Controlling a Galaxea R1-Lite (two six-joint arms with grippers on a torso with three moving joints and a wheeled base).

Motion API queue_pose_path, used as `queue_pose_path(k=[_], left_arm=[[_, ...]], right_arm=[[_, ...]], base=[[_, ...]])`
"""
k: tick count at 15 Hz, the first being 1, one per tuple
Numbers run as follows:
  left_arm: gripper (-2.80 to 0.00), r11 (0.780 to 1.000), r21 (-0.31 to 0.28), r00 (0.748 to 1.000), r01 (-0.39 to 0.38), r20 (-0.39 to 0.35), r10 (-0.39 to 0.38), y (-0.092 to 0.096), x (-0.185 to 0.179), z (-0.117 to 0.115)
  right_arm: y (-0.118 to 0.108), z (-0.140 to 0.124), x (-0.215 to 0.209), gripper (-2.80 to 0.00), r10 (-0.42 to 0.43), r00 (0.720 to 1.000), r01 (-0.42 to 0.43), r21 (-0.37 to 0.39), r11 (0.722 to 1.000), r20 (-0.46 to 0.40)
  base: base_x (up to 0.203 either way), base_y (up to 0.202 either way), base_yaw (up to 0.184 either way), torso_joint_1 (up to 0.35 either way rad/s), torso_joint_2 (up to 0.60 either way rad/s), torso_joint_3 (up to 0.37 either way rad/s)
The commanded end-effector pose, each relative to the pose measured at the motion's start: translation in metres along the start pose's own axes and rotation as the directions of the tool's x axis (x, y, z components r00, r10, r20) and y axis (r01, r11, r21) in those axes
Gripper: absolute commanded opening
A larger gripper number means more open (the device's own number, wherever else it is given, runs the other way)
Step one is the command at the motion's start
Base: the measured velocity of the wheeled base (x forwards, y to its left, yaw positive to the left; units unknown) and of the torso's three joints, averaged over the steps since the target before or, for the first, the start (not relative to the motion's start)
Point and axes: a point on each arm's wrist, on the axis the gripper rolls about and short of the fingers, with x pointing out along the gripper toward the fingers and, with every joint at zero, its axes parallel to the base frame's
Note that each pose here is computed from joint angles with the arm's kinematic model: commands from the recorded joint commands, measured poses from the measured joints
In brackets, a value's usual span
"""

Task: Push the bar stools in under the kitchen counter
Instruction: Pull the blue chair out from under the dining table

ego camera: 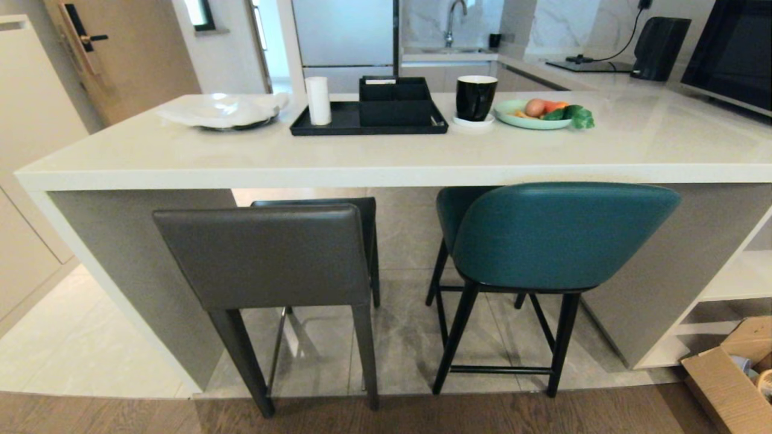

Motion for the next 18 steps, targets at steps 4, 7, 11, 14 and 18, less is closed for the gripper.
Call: queue_pose_path(k=[4, 7, 11, 14, 18], left_arm=[[-2.80, 1.000, 0.000, 1.000, 0.000, -0.003, 0.000, 0.0001, 0.0001, -0.0002], [-2.80, 1.000, 0.000, 1.000, -0.001, -0.003, 0.001, 0.0000, 0.0001, -0.0002], [-2.80, 1.000, 0.000, 1.000, -0.001, -0.001, 0.001, 0.0000, 0.0001, -0.0001], [-2.80, 1.000, 0.000, 1.000, -0.001, -0.002, 0.001, 0.0000, 0.0000, -0.0001], [-2.80, 1.000, 0.000, 1.000, -0.001, -0.001, 0.001, 0.0000, 0.0000, 0.0002]], right_arm=[[0.0000, -0.0003, 0.0003, -2.80, 0.000, 1.000, 0.000, 0.001, 1.000, -0.002], [0.0000, -0.0003, 0.0001, -2.80, 0.000, 1.000, 0.000, 0.000, 1.000, -0.001], [0.0000, -0.0003, 0.0001, -2.80, 0.000, 1.000, 0.000, 0.001, 1.000, -0.001], [0.0000, -0.0003, 0.0002, -2.80, 0.000, 1.000, 0.000, 0.001, 1.000, -0.002], [0.0000, -0.0003, 0.0001, -2.80, 0.000, 1.000, 0.000, 0.001, 1.000, -0.001]], base=[[0.000, 0.000, 0.000, 0.000, 0.00, 0.000], [0.000, 0.000, 0.000, 0.000, 0.00, 0.000], [0.000, -0.023, 0.000, -0.001, 0.00, 0.001], [0.000, -0.176, -0.001, 0.002, 0.00, 0.003], [0.000, -0.195, -0.001, 0.002, 0.00, 0.004]])
